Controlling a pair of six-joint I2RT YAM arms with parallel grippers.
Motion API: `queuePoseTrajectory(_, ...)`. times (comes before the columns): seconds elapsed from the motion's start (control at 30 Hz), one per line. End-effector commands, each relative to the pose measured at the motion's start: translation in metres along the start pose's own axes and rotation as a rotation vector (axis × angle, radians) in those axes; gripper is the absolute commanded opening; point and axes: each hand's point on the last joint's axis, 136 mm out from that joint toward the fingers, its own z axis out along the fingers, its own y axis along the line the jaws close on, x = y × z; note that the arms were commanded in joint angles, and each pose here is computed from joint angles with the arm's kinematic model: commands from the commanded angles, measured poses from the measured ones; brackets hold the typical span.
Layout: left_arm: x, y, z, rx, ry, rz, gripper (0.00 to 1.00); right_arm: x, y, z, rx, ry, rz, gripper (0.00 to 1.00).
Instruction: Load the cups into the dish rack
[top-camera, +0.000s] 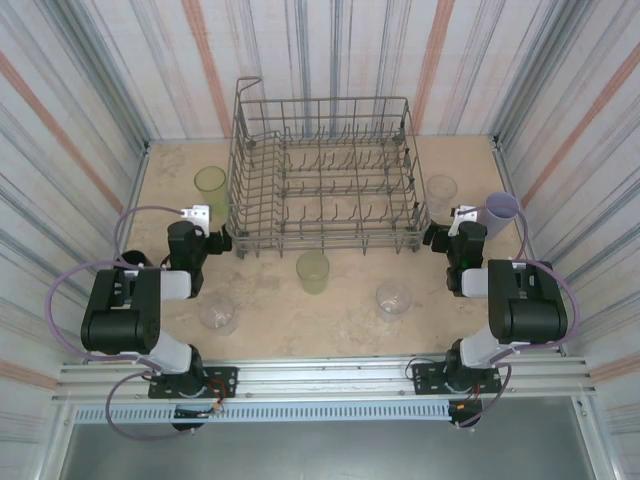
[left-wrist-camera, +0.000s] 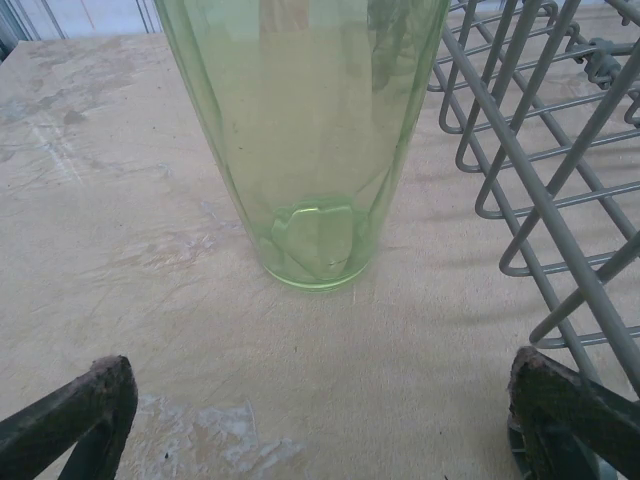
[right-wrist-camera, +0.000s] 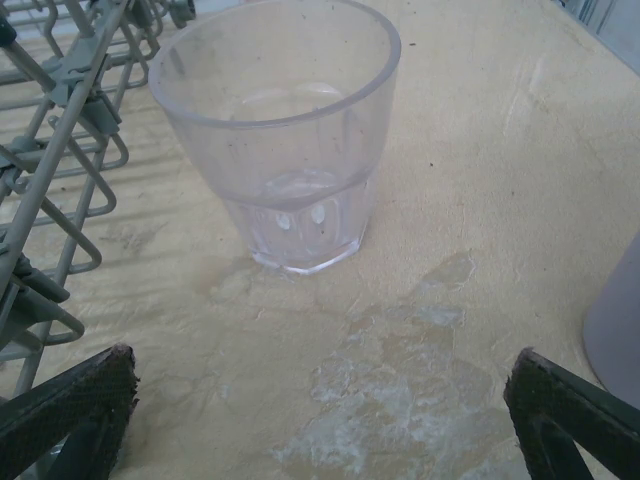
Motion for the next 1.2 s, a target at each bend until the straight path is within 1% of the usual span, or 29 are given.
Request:
queuePoseTrajectory(0.0, -0.007, -0.008, -0.001, 0.027, -0.024, 0.030, 0.99, -0.007, 0.009, 0.002, -0.039, -0.011, -0.010, 0.99)
queuePoseTrajectory(0.37, -0.007, -0.007, -0.001, 0.026, -0.025, 0.030, 0.99, -0.007, 0.009, 0.002, -0.040, -0.012, -0.009, 0.99)
queuePoseTrajectory(0.57, -0.007, -0.007, -0.002, 0.082, -0.033, -0.002, 0.99, -0.007, 0.009, 0.002, -0.039, -0.012, -0.010, 0.99)
queuePoseTrajectory(0.93, -0.007, -0.007, -0.003, 0.084, -0.036, -0.002, 0.99, -0.013, 0.015, -0.002, -0.038, -0.028, -0.044, 0.99)
queuePoseTrajectory(1.17, -0.019, 0.005, -0.004, 0.021, 0.005, -0.033, 0.99, -0.017, 0.010, -0.005, -0.006, -0.036, -0.030, 0.99)
